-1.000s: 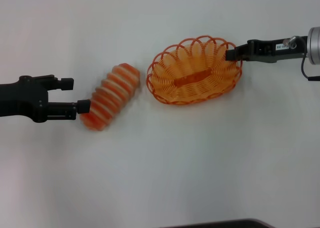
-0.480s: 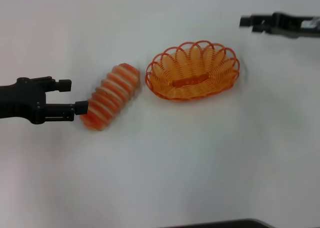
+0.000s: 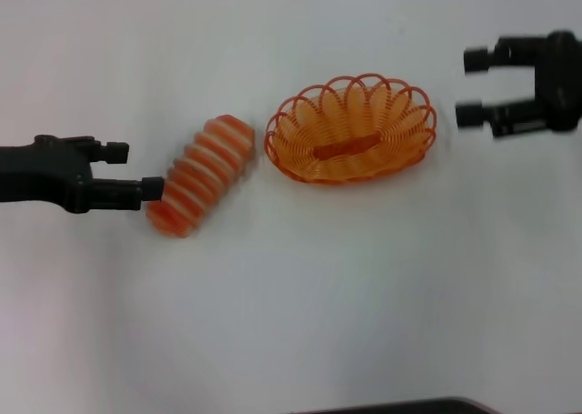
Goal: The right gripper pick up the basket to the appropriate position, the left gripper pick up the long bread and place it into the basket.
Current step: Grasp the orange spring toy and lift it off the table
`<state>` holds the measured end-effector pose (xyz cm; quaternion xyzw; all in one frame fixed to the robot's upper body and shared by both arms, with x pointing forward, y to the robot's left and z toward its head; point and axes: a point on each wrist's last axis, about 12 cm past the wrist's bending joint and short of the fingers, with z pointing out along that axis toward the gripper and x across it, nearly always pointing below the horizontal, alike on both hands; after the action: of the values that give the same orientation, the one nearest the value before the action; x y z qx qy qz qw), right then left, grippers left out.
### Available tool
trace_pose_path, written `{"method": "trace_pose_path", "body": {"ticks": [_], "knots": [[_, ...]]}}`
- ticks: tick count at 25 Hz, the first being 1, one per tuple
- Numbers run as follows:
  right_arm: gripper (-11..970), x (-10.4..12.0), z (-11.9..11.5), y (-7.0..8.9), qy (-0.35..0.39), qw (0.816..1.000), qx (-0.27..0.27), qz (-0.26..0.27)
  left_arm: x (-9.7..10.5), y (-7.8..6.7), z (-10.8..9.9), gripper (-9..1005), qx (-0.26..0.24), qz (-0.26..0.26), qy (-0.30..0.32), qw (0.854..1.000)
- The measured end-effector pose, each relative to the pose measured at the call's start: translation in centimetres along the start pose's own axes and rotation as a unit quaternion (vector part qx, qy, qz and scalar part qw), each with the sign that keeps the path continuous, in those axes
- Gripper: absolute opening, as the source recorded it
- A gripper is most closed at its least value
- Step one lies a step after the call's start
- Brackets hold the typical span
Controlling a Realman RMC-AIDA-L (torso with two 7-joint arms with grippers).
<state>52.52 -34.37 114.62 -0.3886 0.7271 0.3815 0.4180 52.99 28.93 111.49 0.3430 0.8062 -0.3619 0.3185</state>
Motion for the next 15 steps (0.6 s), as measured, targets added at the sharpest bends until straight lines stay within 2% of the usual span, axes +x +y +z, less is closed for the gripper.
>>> {"method": "trace_pose_path", "body": {"ticks": [2,5,10,15], "knots": [[870,0.2,0.0,0.5,0.045,0.999,-0.019,-0.016,-1.0,-0.4,0.5,862,-0.017,0.009,0.023,1.000],[869,0.4,0.5,0.7,0.097,0.995,-0.033,-0.015,-2.7,-0.9,2.1,862,-0.047,0.022,0.073,0.996],[866,0.7,0.9,0.3,0.110,0.994,-0.014,-0.008,-5.0,-1.7,5.4,862,-0.084,0.027,0.126,0.988],[865,1.0,1.0,0.2,0.108,0.994,-0.004,-0.007,-6.1,-2.7,8.8,861,-0.092,0.061,0.152,0.982]]}}
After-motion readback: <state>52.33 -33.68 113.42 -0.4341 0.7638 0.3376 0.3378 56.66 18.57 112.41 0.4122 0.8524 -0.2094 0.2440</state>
